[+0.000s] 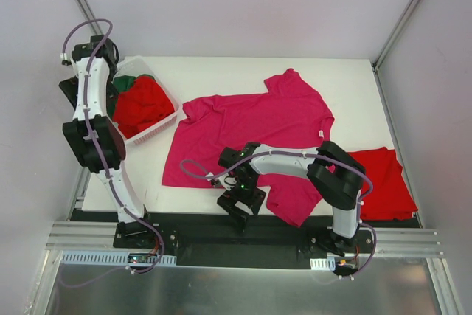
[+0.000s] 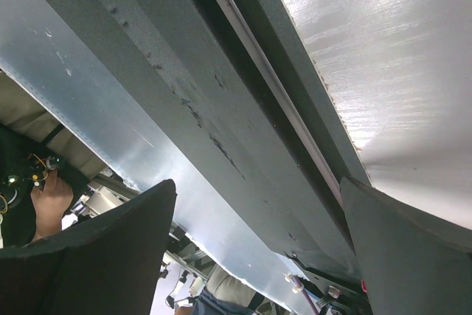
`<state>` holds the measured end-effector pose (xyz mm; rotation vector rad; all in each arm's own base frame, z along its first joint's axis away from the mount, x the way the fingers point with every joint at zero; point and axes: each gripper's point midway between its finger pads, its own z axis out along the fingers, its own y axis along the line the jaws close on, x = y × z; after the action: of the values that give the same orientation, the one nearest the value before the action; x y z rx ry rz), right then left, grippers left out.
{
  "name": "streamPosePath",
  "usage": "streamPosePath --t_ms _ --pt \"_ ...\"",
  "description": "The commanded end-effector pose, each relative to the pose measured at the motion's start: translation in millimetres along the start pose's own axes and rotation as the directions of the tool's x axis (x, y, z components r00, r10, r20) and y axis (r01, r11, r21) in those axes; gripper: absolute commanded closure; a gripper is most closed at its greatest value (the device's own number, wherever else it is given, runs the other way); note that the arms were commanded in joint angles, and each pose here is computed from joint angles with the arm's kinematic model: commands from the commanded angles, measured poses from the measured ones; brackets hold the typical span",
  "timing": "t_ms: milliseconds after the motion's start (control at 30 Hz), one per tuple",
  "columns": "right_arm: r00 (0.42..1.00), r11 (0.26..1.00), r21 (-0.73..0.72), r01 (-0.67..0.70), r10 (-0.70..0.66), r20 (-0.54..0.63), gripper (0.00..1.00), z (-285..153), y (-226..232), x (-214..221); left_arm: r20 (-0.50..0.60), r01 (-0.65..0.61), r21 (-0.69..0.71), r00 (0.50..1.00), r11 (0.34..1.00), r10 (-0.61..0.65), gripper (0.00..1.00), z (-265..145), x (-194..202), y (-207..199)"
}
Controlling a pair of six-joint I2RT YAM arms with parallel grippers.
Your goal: Fold and stack the t-shirts
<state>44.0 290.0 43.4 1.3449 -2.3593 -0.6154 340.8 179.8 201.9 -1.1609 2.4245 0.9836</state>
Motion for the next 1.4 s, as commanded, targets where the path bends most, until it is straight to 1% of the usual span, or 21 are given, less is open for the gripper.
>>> streamPosePath --t_ms 0,33,67,100,167,200,233,267,300,333,367,400,467,533,633,700,800,967,1167,1233,1367 --pt "1.000 1.000 -0.023 0.004 -0.004 -0.005 0.04 -2 6 2 -0.095 -0.102 0.046 0.990 0.994 0.106 0.01 -33 34 25" --pt "1.000 1.000 -0.022 0.002 -0.002 -0.009 0.04 -1 6 3 -0.129 -0.085 0.137 0.986 0.987 0.103 0.01 -45 46 13" --pt "1.000 1.000 -0.020 0.000 0.000 -0.012 0.04 0 5 4 -0.156 -0.075 0.176 0.982 0.982 0.103 0.01 -49 55 8" --pt "1.000 1.000 -0.020 0.004 -0.004 -0.013 0.04 0 5 4 -0.202 -0.078 0.204 0.972 0.976 0.120 0.01 -46 72 1" --pt "1.000 1.000 -0.018 0.000 -0.001 -0.016 0.04 1 4 5 -0.220 -0.061 0.311 0.966 0.949 0.134 0.01 -66 96 -10" --pt "1.000 1.000 -0.017 -0.002 0.001 -0.017 0.04 1 3 5 -0.251 -0.063 0.336 0.956 0.940 0.154 0.01 -65 117 -18" --pt "1.000 1.000 -0.017 0.000 0.000 -0.019 0.04 2 3 5 -0.230 -0.054 0.401 0.960 0.915 0.158 0.01 -81 128 -20" --pt "1.000 1.000 -0.018 -0.002 0.001 -0.022 0.04 3 3 5 -0.261 -0.037 0.486 0.947 0.873 0.185 0.01 -95 145 -31" --pt "1.000 1.000 -0.018 0.000 0.000 -0.019 0.04 2 3 5 -0.262 -0.035 0.530 0.944 0.847 0.203 0.01 -92 162 -43" --pt "1.000 1.000 -0.018 -0.002 0.002 -0.019 0.04 2 3 4 -0.238 -0.004 0.580 0.956 0.815 0.174 0.01 -103 167 -39" --pt "1.000 1.000 -0.020 -0.002 0.002 -0.020 0.04 2 3 4 -0.217 -0.019 0.622 0.956 0.783 0.195 0.01 -108 178 -45" --pt "1.000 1.000 -0.021 0.000 0.000 -0.022 0.04 3 3 4 -0.208 -0.026 0.613 0.959 0.790 0.193 0.01 -93 191 -48" --pt "1.000 1.000 -0.028 0.003 -0.004 -0.014 0.04 2 5 2 -0.175 -0.044 0.597 0.967 0.801 0.184 0.01 -79 197 -44" --pt "1.000 0.999 -0.032 0.011 -0.011 -0.010 0.04 1 7 1 -0.168 -0.096 0.533 0.962 0.840 0.216 0.01 -58 205 -40" --pt "1.000 0.999 -0.034 0.017 -0.018 -0.014 0.04 1 6 3 -0.140 -0.133 0.454 0.966 0.881 0.218 0.01 -36 206 -36" --pt "1.000 0.999 -0.034 0.020 -0.021 -0.021 0.04 1 6 4 -0.107 -0.145 0.454 0.971 0.879 0.215 0.01 -27 204 -42" --pt "0.999 0.999 -0.029 0.019 -0.020 -0.026 0.04 1 4 8 -0.100 -0.168 0.439 0.967 0.883 0.234 0.01 -18 203 -52" --pt "0.999 0.999 -0.019 0.029 -0.029 -0.029 0.04 -1 3 11 -0.191 -0.209 0.358 0.938 0.910 0.291 0.01 9 215 -62" --pt "0.999 0.999 -0.011 0.032 -0.032 -0.032 0.04 -2 3 13 -0.319 -0.118 0.277 0.925 0.954 0.207 0.01 35 212 -40" --pt "0.999 0.999 -0.010 0.031 -0.031 -0.026 0.04 -3 3 12 -0.331 -0.111 0.256 0.923 0.960 0.195 0.01 42 208 -32" --pt "0.999 1.000 -0.010 0.028 -0.028 -0.033 0.04 -1 2 13 -0.362 -0.050 0.205 0.924 0.977 0.123 0.01 54 190 -13"
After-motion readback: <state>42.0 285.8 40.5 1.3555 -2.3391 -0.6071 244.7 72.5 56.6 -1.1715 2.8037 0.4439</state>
